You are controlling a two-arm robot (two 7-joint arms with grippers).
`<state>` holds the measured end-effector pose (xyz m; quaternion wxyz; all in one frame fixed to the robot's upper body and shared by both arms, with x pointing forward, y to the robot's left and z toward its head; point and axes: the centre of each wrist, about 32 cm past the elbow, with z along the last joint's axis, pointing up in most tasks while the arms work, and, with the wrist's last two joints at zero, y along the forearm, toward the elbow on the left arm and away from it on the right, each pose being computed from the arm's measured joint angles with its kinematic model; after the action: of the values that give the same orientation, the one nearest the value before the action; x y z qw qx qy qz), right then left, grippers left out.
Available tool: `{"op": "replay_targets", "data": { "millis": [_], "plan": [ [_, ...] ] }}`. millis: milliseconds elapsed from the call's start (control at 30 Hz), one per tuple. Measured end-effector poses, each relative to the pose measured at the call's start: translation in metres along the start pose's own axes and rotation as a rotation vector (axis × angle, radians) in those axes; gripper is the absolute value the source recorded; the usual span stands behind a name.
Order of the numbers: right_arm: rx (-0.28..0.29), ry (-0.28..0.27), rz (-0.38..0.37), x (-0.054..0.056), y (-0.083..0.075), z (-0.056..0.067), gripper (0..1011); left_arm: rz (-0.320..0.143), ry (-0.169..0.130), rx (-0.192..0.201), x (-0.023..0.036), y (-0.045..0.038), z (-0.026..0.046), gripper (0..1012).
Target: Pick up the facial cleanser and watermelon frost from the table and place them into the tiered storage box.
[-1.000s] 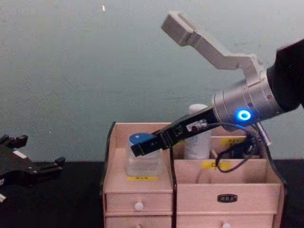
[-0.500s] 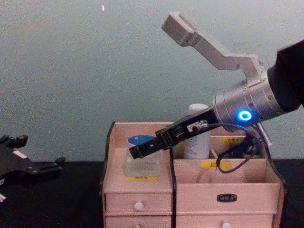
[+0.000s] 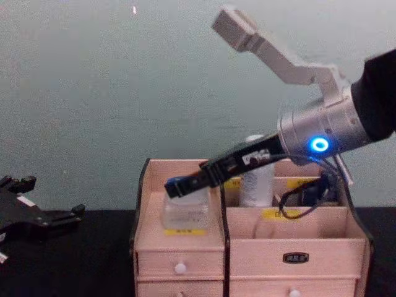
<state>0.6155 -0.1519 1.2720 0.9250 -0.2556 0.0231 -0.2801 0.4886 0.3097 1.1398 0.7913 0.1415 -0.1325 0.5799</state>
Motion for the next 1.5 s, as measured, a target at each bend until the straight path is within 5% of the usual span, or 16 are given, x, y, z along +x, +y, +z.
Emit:
{"op": "replay_targets", "data": {
  "millis": [233, 433, 567, 800, 1100, 1500],
  "plan": [
    [0.086, -0.022, -0.005, -0.003, -0.016, 0.008, 1000, 0.0, 0.0, 0.0, 0.0, 0.0, 0.0, 1001],
    [0.21, -0.041, -0.049, -0.009, -0.046, 0.004, 1000, 0.0, 0.0, 0.0, 0.0, 0.0, 0.0, 1001],
    [0.322, -0.046, -0.141, -0.021, -0.078, -0.017, 1000, 0.0, 0.0, 0.0, 0.0, 0.0, -0.0001, 1001],
    [0.395, -0.001, -0.363, -0.043, -0.122, -0.064, 1000, 0.0, 0.0, 0.0, 0.0, 0.0, 0.0, 1001],
    [0.351, 0.075, -0.663, -0.072, -0.153, -0.121, 1000, 0.0, 0.0, 0.0, 0.0, 0.0, 0.0, 1001],
    [0.234, 0.204, -0.763, -0.083, -0.147, -0.169, 1000, 0.0, 0.0, 0.0, 0.0, 0.0, 0.0, 1001]
  ]
}}
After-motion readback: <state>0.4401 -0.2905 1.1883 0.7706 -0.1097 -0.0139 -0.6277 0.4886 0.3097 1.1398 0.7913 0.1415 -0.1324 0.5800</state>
